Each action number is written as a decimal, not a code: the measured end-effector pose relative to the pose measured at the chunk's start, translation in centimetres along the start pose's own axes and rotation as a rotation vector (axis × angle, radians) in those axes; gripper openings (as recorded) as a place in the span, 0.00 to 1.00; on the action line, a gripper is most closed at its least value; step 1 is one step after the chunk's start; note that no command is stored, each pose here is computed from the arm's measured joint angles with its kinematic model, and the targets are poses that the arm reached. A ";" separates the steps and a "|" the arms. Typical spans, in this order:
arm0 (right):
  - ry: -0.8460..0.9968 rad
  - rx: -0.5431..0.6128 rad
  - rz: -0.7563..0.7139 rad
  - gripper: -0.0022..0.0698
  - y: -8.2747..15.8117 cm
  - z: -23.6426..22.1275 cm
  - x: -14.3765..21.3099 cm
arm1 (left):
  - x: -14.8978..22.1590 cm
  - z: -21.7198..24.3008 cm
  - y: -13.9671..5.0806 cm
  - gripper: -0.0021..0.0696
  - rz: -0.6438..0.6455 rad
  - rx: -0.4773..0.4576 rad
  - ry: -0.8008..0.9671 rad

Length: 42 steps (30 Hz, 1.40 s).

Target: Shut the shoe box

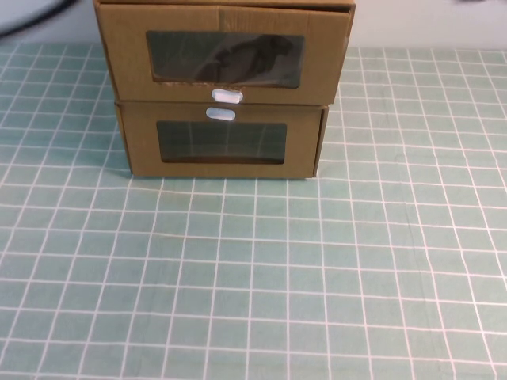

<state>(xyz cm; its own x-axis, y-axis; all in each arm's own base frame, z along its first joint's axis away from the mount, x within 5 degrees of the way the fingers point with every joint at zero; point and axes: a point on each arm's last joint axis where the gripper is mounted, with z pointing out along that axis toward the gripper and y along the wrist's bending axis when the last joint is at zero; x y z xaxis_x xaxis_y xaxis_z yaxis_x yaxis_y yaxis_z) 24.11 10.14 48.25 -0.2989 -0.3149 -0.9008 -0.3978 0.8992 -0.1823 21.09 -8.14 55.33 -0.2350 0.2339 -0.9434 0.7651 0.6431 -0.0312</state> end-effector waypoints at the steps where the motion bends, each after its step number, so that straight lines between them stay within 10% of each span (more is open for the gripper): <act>1: -0.007 0.042 0.033 0.01 -0.9 -0.9 0.0 | 0.6 -0.4 -0.5 0.02 -0.004 -0.003 0.012; 9: -0.169 0.133 0.104 0.01 -2.3 -9.2 2.0 | 7.5 -5.5 -6.3 0.02 -0.007 -0.087 0.061; 19: -0.305 0.102 0.182 0.01 0.3 -14.1 12.5 | 20.1 -9.3 -11.6 0.02 0.006 -0.320 -0.099; 30: -0.298 0.100 0.192 0.01 2.9 -14.4 25.1 | 29.3 -6.6 -10.7 0.02 -0.050 -0.417 -0.146; 42: -0.292 0.096 0.195 0.01 3.5 -13.5 28.2 | 29.6 -6.2 -10.1 0.02 -0.080 -0.439 -0.201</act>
<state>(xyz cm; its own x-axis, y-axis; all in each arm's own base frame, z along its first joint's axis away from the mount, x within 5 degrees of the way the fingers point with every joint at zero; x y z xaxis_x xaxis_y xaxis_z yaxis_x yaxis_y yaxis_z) 2.57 0.34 27.51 -0.0954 -0.0473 -0.9943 -0.2702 0.9626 -0.0198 2.66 -3.21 29.77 -0.1294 0.0541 -0.9901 0.4141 0.9102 -0.0044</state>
